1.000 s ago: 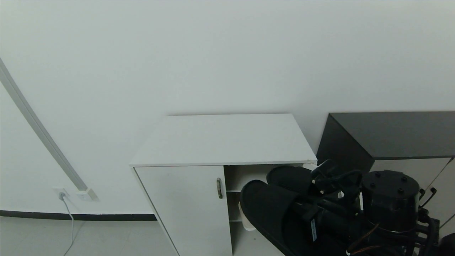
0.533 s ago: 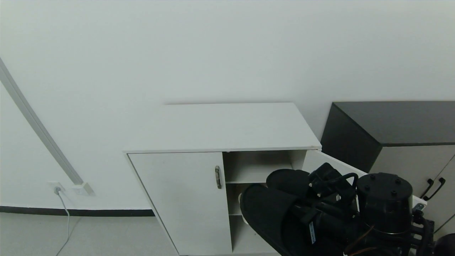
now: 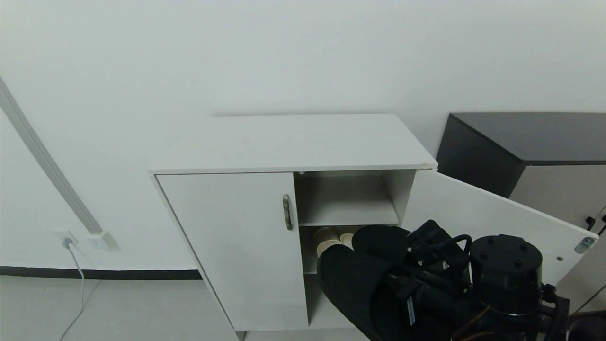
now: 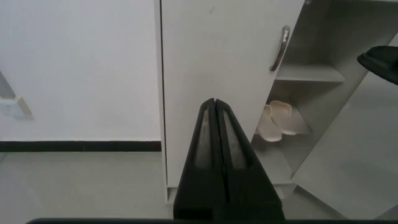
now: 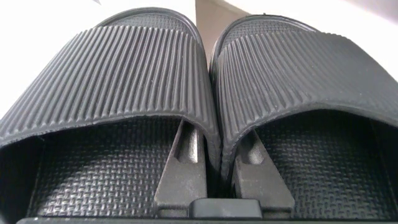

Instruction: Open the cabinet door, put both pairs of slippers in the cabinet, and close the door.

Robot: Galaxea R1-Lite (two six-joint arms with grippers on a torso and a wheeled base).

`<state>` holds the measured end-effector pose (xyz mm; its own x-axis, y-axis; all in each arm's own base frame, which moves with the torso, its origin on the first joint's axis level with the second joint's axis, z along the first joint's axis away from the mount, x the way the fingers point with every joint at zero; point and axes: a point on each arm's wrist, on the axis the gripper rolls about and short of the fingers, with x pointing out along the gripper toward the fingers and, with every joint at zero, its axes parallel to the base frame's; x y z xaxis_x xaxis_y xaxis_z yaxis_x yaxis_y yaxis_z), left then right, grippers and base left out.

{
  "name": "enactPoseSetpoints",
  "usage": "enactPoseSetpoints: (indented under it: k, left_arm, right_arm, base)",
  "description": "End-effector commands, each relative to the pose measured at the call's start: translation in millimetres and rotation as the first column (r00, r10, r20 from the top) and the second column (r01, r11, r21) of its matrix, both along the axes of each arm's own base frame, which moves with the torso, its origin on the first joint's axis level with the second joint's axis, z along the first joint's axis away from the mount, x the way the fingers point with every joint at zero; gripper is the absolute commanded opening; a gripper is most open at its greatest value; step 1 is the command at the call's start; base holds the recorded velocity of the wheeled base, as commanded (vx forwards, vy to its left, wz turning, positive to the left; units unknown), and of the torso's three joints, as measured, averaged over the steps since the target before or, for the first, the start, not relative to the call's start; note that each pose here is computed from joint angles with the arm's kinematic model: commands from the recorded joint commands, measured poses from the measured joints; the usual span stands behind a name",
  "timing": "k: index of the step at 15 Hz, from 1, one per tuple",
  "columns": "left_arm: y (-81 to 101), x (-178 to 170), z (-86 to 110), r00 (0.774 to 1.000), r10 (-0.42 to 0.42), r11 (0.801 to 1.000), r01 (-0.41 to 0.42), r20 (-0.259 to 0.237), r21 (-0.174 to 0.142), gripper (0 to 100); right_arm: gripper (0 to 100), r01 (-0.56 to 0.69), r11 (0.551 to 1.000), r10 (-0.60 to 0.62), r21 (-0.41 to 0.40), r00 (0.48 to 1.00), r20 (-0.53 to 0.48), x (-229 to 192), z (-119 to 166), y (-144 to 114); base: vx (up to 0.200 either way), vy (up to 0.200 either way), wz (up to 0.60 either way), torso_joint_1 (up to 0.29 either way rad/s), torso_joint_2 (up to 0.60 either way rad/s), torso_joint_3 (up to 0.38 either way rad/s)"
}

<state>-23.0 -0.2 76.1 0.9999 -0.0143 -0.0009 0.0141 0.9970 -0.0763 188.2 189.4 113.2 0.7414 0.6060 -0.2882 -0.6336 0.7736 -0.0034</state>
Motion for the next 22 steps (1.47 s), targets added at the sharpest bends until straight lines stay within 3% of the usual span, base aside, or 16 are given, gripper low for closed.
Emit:
enactPoseSetpoints:
  k: [1, 10, 18, 22]
  left_arm:
    - [0.0, 0.1, 0.0, 1.0, 0.0, 1.0, 0.0, -0.001, 0.0, 0]
    - [0.0, 0.1, 0.0, 1.0, 0.0, 1.0, 0.0, -0.001, 0.001, 0]
    - [0.0, 0.1, 0.0, 1.0, -0.001, 1.0, 0.001, -0.001, 0.0, 0]
    - [0.0, 0.1, 0.0, 1.0, -0.001, 1.0, 0.001, -0.001, 0.0, 0]
  right_arm:
    - [0, 0.001, 1.0, -0.001, -0.008, 1.0, -0.008, 0.0, -2.8, 0.0]
    - [0, 0.008, 1.0, -0.008, -0.003, 1.0, -0.006, 1.7, -2.6, -1.2]
    - [0, -0.002, 1.0, 0.002, -0.012, 1.0, -0.006, 1.5, -4.7, 1.6]
    - [0, -0.004, 1.0, 0.004, -0.022, 1.0, -0.006, 1.0, -6.0, 1.1]
  base:
    - [0.0, 0.0, 0.0, -0.178, 0.51, 0.31]
    - [0.0, 0.0, 0.0, -0.15, 0.48, 0.331]
    - [0.0, 0.0, 0.0, -0.06, 0.45, 0.386]
    - [0.0, 0.0, 0.0, -0.007, 0.12, 0.113]
